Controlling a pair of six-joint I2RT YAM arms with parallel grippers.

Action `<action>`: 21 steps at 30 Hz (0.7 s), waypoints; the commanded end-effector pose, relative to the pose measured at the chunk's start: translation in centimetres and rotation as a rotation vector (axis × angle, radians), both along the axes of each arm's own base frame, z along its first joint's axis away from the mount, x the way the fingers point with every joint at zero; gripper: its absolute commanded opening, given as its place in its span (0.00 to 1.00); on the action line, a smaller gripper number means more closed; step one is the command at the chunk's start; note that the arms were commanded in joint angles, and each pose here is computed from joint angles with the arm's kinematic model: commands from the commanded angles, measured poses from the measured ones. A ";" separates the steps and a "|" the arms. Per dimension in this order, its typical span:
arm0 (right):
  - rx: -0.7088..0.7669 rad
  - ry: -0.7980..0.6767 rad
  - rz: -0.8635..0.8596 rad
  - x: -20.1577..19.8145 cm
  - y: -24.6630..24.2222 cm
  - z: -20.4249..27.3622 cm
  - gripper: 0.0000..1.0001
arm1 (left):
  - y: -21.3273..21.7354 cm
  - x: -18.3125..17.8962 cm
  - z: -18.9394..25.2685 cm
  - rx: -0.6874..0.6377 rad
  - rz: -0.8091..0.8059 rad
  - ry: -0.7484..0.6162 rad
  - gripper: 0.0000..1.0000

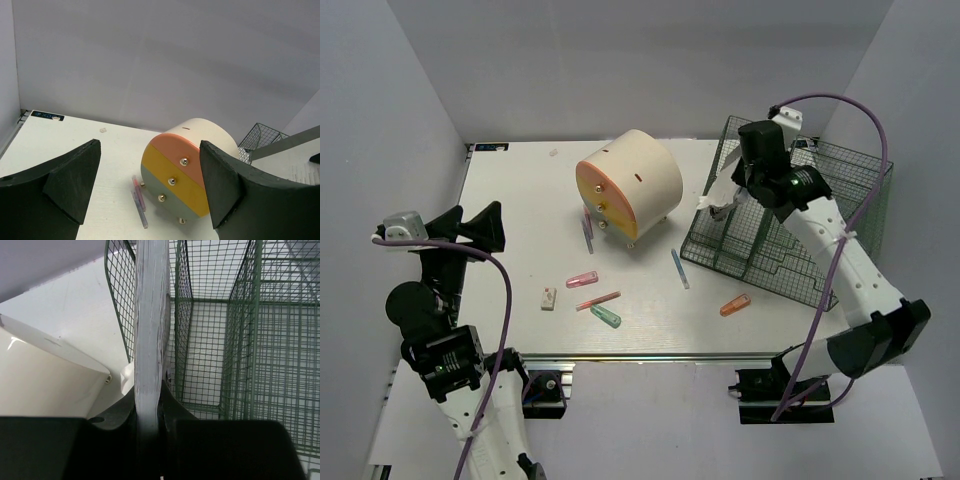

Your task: Organize the desk

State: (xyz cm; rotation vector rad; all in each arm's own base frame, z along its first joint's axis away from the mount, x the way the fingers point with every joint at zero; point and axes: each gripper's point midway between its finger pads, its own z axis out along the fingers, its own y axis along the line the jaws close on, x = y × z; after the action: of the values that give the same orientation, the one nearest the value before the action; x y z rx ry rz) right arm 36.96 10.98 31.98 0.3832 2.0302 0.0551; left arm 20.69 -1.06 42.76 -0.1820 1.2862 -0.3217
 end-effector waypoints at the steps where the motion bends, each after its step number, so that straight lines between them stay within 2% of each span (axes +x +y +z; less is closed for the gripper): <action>1: 0.101 -0.172 -0.072 2.6 0.3 4.4 0.00 | 0.0 0.3 -0.1 0.001 -0.004 0.007 0.89; 6: 0.094 -0.150 -0.081 3.7 0.6 3.5 0.00 | 0.0 0.2 -0.1 -0.001 -0.006 0.016 0.89; 7: 0.094 -0.149 -0.083 3.9 0.7 3.5 0.03 | 0.0 0.2 -0.2 -0.003 -0.004 0.020 0.89; 10: 0.085 -0.134 -0.088 4.5 0.8 2.8 0.18 | 0.0 0.2 -0.2 0.001 -0.001 0.020 0.89; 13: 0.084 -0.129 -0.083 5.0 1.0 2.5 0.43 | 0.1 0.3 -0.1 0.001 -0.001 0.020 0.89; 15: 0.078 -0.139 -0.054 5.0 1.1 2.8 0.80 | 0.1 0.3 -0.2 -0.002 -0.002 0.020 0.89; 16: 0.087 -0.162 -0.047 5.3 1.3 3.2 0.89 | 0.0 0.4 -0.2 0.001 -0.005 0.020 0.89; 21: 0.038 -0.239 0.010 5.4 1.0 5.1 0.89 | 0.0 0.7 -0.3 -0.006 -0.016 0.021 0.89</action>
State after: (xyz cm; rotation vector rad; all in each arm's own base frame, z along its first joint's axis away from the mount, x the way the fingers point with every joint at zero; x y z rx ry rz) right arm 42.01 12.39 32.26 0.4038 1.9480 0.0884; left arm 21.03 -1.00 42.25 -0.1913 1.3082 -0.3293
